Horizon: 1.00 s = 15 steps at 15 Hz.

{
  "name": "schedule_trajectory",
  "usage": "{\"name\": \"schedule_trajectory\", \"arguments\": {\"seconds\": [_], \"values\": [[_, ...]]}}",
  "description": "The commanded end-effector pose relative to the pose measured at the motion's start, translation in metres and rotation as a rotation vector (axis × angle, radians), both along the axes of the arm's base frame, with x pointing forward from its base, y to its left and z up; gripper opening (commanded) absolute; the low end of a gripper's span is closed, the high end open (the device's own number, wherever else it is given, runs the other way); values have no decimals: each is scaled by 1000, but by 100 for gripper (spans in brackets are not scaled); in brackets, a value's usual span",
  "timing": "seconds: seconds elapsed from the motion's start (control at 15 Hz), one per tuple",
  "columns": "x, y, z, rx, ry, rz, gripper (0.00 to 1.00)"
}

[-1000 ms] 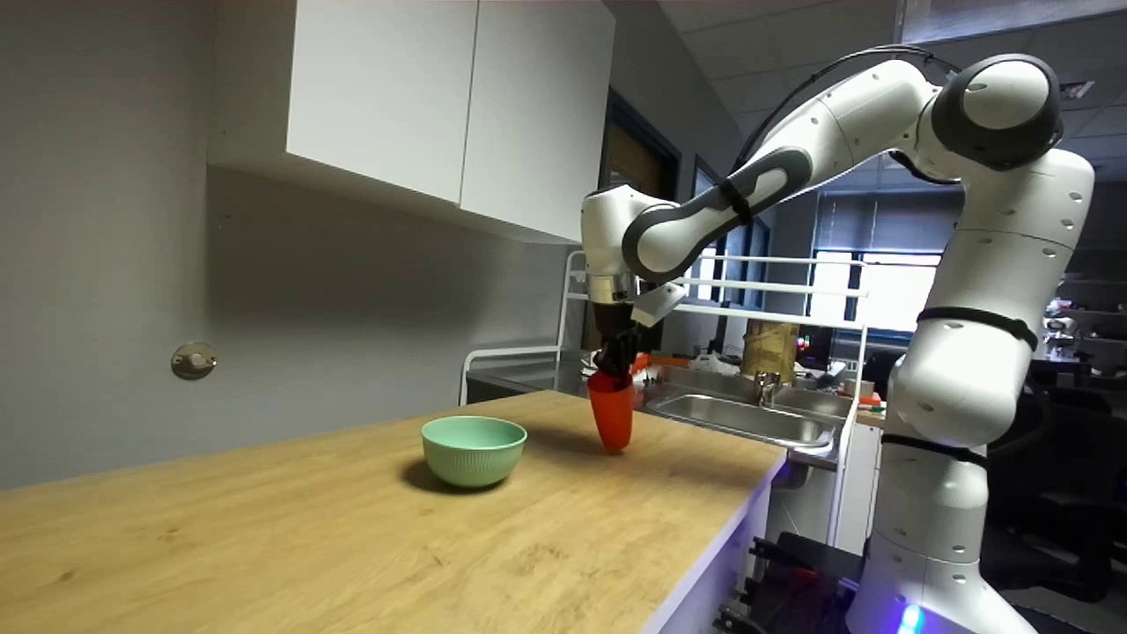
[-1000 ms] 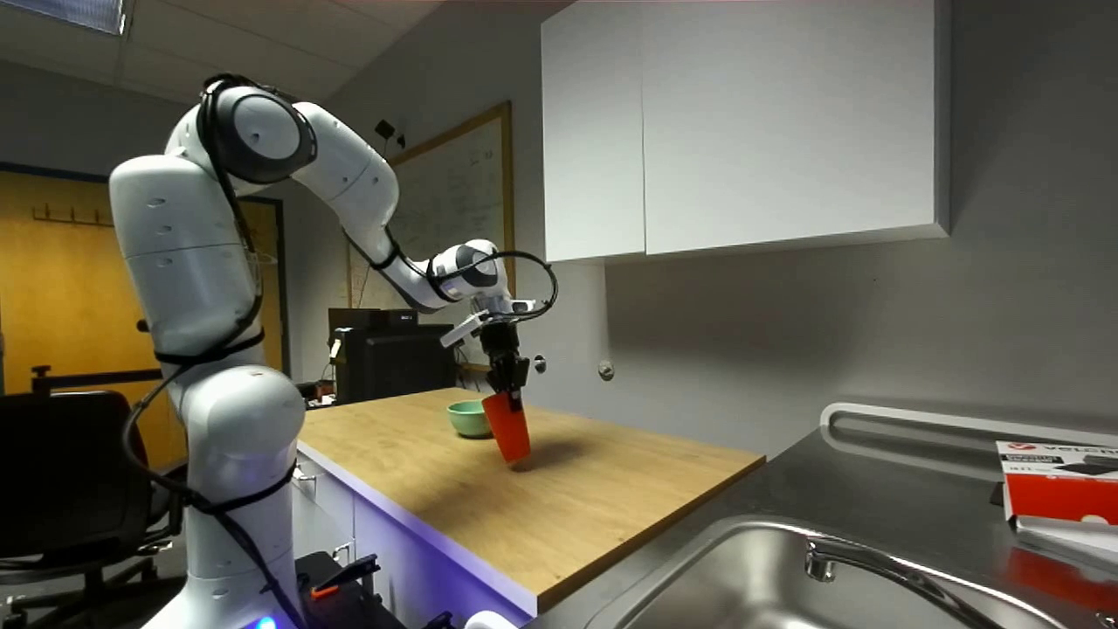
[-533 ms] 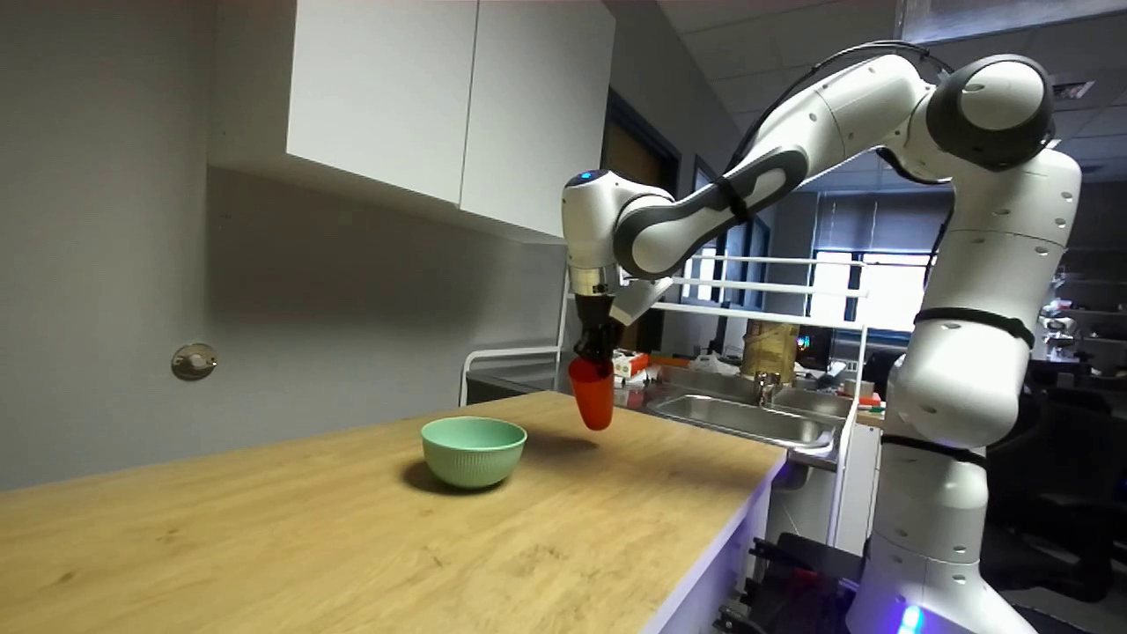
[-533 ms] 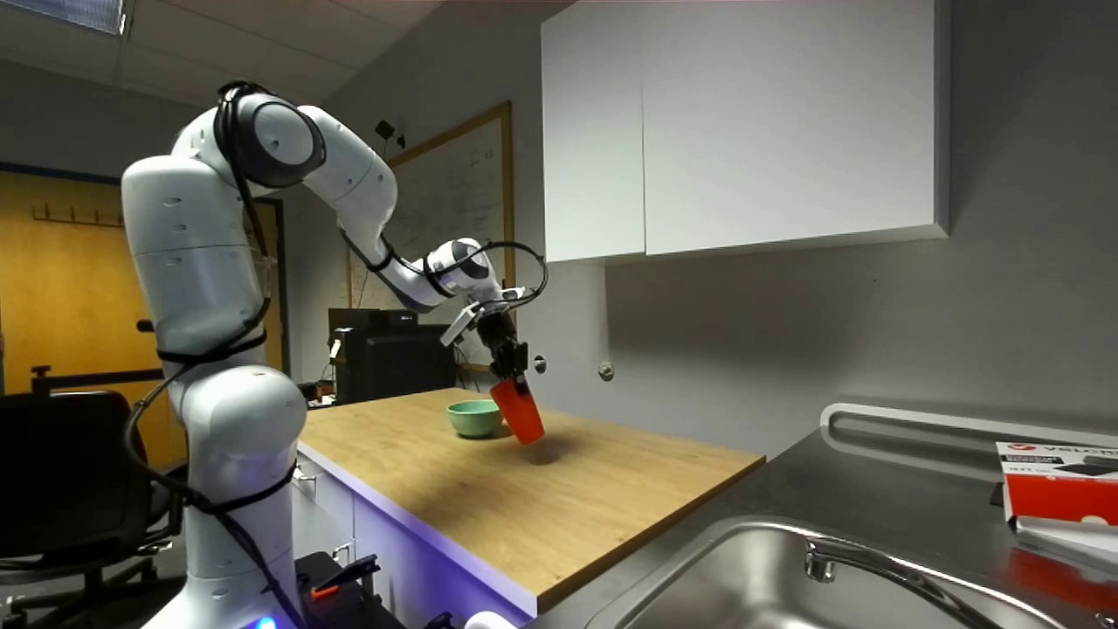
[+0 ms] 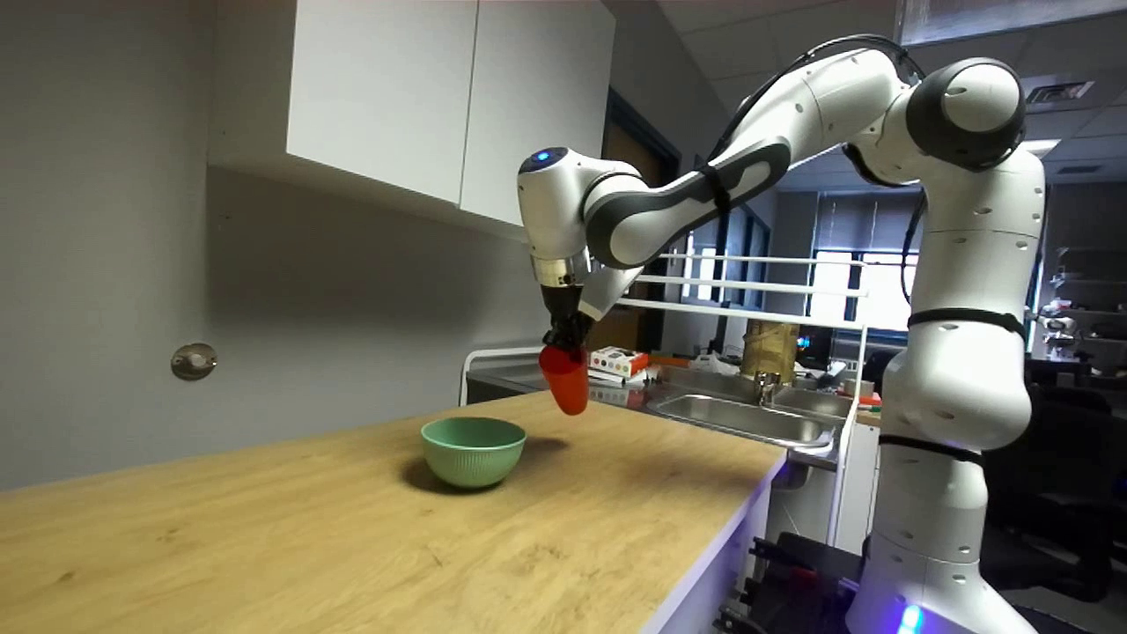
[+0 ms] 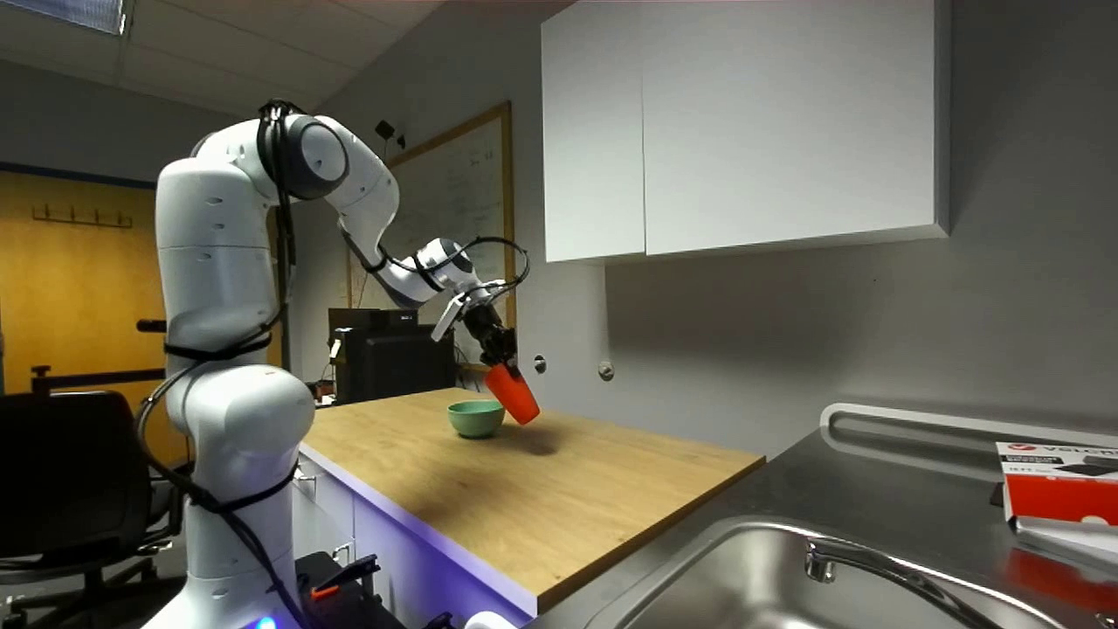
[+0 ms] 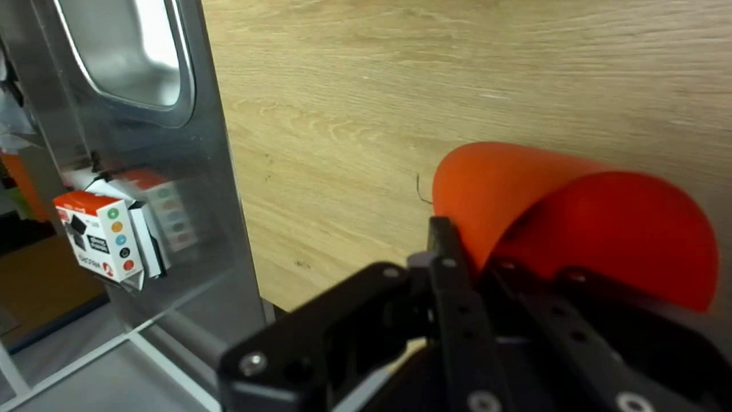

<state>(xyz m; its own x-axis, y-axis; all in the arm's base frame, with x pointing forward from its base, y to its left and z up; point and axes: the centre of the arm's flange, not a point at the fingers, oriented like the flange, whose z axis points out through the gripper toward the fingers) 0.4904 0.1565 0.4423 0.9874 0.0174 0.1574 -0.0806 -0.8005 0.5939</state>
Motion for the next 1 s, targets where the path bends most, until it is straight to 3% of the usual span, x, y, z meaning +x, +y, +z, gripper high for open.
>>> {"name": "schedule_trajectory", "arguments": {"seconds": [0.0, 0.53, 0.93], "values": [[15, 47, 2, -105, -3, 35, 3], [6, 120, -64, -354, 66, 164, 3], [-9, 168, -92, -579, 38, 295, 3]]}}
